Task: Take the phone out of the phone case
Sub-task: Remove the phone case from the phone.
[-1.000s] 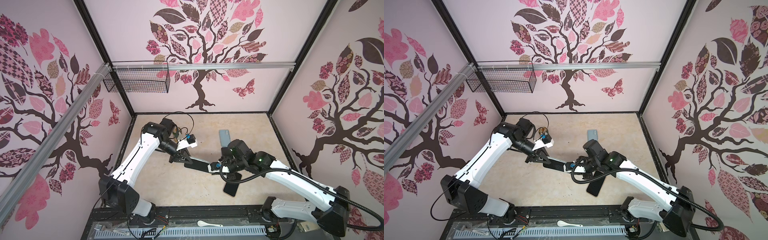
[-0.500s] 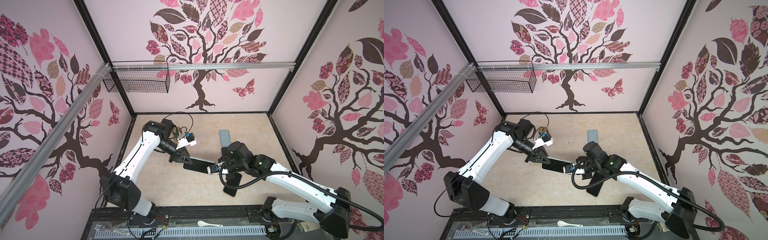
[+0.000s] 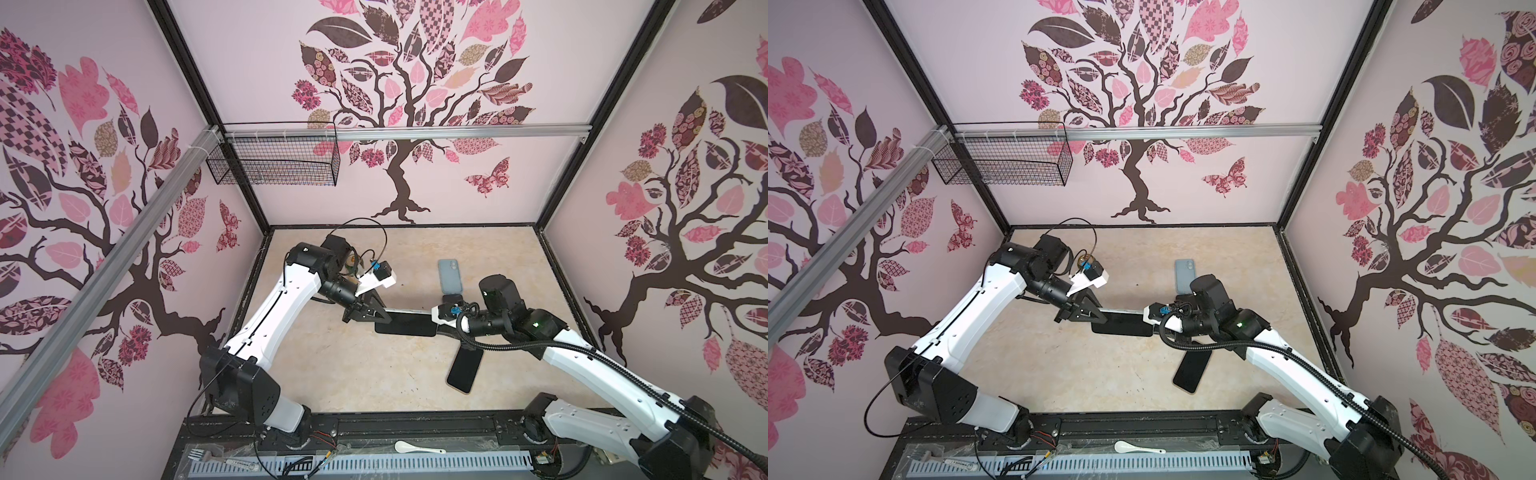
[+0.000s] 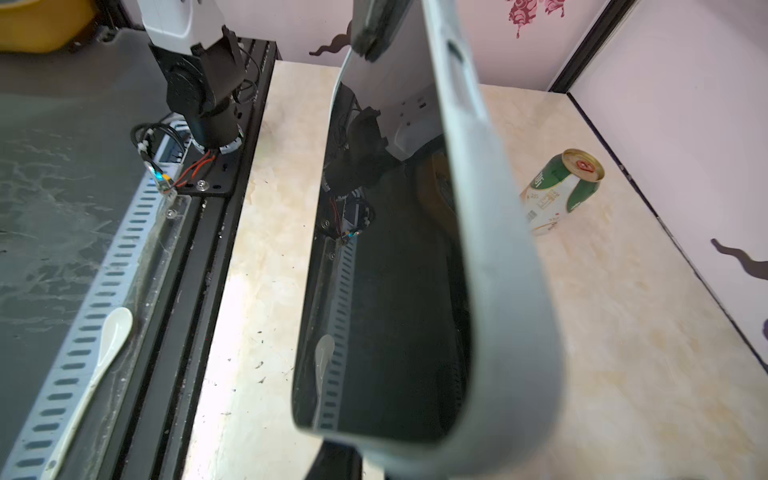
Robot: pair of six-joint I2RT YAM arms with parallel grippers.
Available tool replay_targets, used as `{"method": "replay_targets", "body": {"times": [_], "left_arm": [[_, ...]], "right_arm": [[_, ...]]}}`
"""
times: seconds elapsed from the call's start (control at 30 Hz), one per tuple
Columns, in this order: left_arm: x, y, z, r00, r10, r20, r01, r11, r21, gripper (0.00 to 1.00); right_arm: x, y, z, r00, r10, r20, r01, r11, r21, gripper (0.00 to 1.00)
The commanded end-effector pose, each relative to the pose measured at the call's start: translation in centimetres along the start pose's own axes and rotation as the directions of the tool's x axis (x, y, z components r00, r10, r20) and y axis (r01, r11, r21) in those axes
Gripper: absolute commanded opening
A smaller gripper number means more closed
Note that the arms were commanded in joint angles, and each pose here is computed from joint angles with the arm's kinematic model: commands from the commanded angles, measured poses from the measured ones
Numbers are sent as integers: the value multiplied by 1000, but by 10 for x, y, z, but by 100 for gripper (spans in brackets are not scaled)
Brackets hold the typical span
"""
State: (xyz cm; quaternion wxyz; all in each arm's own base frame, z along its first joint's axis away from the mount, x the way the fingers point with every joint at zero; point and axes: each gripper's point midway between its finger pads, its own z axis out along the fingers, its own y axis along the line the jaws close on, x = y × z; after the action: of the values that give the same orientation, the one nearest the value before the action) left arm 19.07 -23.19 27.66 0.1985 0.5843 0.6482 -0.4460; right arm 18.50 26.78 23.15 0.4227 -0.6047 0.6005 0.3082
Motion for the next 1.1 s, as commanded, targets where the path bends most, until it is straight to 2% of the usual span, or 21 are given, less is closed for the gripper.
{"method": "replay_targets", "body": {"times": [0.0, 0.07, 0.17, 0.2, 0.27, 0.43, 0.6, 0.8, 0.97, 1.07], "left_arm": [[3, -17, 11, 1000, -20, -18, 21, 998, 64, 0], [3, -15, 9, 1000, -17, -13, 17, 999, 44, 0], [-4, -11, -6, 999, 2, 52, -2, 1000, -11, 0], [-7, -9, -12, 997, 7, 82, -4, 999, -37, 0], [-12, -9, -22, 991, 40, 126, -28, 995, -99, 0], [-22, -5, -38, 967, 114, 228, -50, 962, -268, 0], [-28, -5, -52, 944, 158, 288, -35, 920, -391, 0], [-43, -13, -61, 891, 196, 409, -10, 909, -416, 0], [-59, -27, -64, 815, 233, 530, -35, 933, -357, 0], [-61, -35, -59, 799, 239, 552, -68, 948, -312, 0]], "right_arm": [[-94, -12, -31, 934, -144, 326, 133, 990, 55, 0], [-94, -12, -33, 934, -153, 324, 136, 988, 73, 0], [-83, -16, -33, 951, -157, 265, 132, 985, 109, 1], [-79, -17, -34, 956, -152, 250, 125, 985, 122, 6], [-72, -21, -35, 963, -137, 231, 100, 981, 166, 21], [-70, -39, -47, 958, -71, 278, -14, 956, 292, 30], [-74, -40, -53, 931, -15, 365, -101, 950, 296, 45], [-99, -28, -73, 831, -57, 553, -116, 955, 274, 53], [-112, -23, -83, 783, -100, 614, -93, 957, 274, 57], [-120, -18, -87, 756, -104, 646, -82, 964, 252, 58]]}}
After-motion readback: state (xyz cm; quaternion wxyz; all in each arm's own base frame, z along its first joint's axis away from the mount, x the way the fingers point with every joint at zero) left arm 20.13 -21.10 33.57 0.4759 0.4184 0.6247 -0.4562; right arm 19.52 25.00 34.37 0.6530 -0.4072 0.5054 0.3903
